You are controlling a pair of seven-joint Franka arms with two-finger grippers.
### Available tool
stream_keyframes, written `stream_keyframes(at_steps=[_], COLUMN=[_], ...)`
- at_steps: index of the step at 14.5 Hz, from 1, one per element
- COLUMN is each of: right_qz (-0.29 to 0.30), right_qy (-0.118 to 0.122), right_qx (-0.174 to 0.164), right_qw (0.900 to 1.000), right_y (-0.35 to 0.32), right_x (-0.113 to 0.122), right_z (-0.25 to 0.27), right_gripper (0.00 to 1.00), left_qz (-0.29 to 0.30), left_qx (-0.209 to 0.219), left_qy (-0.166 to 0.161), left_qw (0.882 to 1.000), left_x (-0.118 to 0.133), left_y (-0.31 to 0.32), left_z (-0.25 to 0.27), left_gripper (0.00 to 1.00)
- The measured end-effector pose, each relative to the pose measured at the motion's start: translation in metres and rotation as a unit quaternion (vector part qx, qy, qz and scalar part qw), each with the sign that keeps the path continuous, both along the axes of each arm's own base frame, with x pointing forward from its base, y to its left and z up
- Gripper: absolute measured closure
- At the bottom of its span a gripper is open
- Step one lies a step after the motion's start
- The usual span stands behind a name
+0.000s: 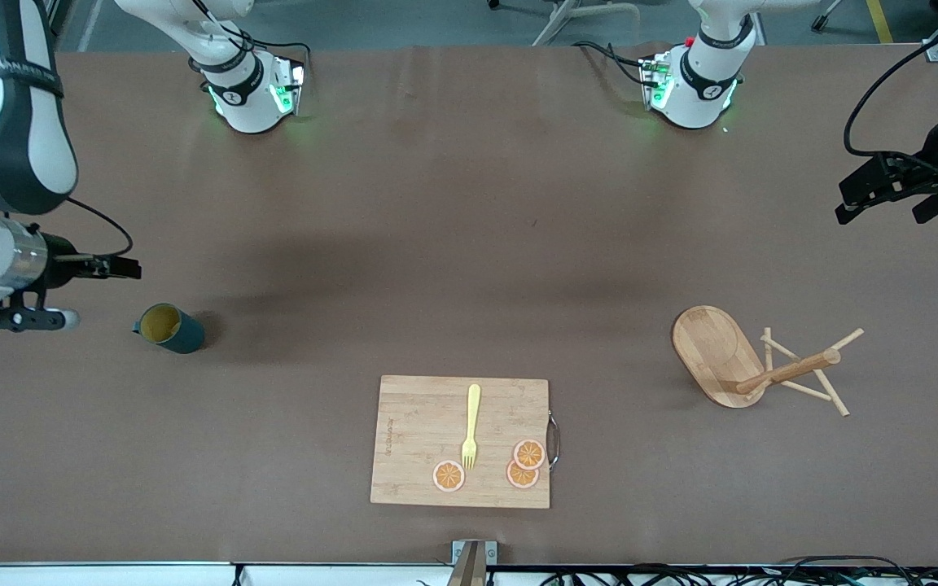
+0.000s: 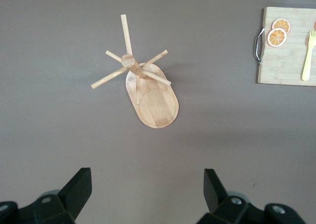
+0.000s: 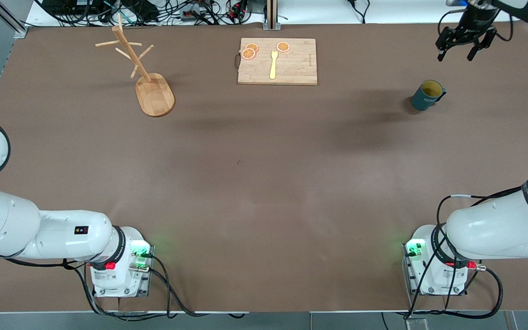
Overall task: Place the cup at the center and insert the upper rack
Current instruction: 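Reach the right gripper toward the teal mug, then lower the right gripper around the teal mug and close it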
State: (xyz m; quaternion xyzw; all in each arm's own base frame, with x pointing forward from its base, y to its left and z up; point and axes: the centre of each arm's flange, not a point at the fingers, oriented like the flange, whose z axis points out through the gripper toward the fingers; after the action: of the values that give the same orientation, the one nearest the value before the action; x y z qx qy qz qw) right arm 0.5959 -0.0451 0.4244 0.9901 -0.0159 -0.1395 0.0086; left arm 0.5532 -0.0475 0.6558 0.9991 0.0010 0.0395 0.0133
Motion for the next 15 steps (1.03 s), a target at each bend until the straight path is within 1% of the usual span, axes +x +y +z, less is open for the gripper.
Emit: stream_keyframes(at_steps=[3, 5, 8, 11, 15], right_qz=[0.000, 0.002, 0.017, 0.043, 0.049], right_qy=[0.021, 0.029, 0.030, 0.035, 0.023], right_qx=[0.001, 0.002, 0.004, 0.010, 0.010], right_qw=[1.000, 1.000, 0.999, 0.998, 0.999], right_y=[-0.001, 0.001, 0.013, 0.023, 0.020], right_x=[0.008, 0.013, 0.023, 0.026, 0.033], right_z=[-0.040, -0.065, -0.105, -0.128, -0.150], right_gripper=[0.00, 0.00, 0.00, 0.00, 0.00], left_qz=[0.000, 0.000, 0.000, 0.000, 0.000], left_qx=[0.000, 0.000, 0.000, 0.000, 0.000], left_qy=[0.000, 0.000, 0.000, 0.000, 0.000], left_qw=[1.000, 1.000, 1.000, 1.000, 1.000], left_x=[0.000, 0.000, 0.000, 0.000, 0.000], left_y=[0.000, 0.000, 0.000, 0.000, 0.000], left_z=[0.000, 0.000, 0.000, 0.000, 0.000], left_gripper=[0.00, 0.00, 0.00, 0.00, 0.00])
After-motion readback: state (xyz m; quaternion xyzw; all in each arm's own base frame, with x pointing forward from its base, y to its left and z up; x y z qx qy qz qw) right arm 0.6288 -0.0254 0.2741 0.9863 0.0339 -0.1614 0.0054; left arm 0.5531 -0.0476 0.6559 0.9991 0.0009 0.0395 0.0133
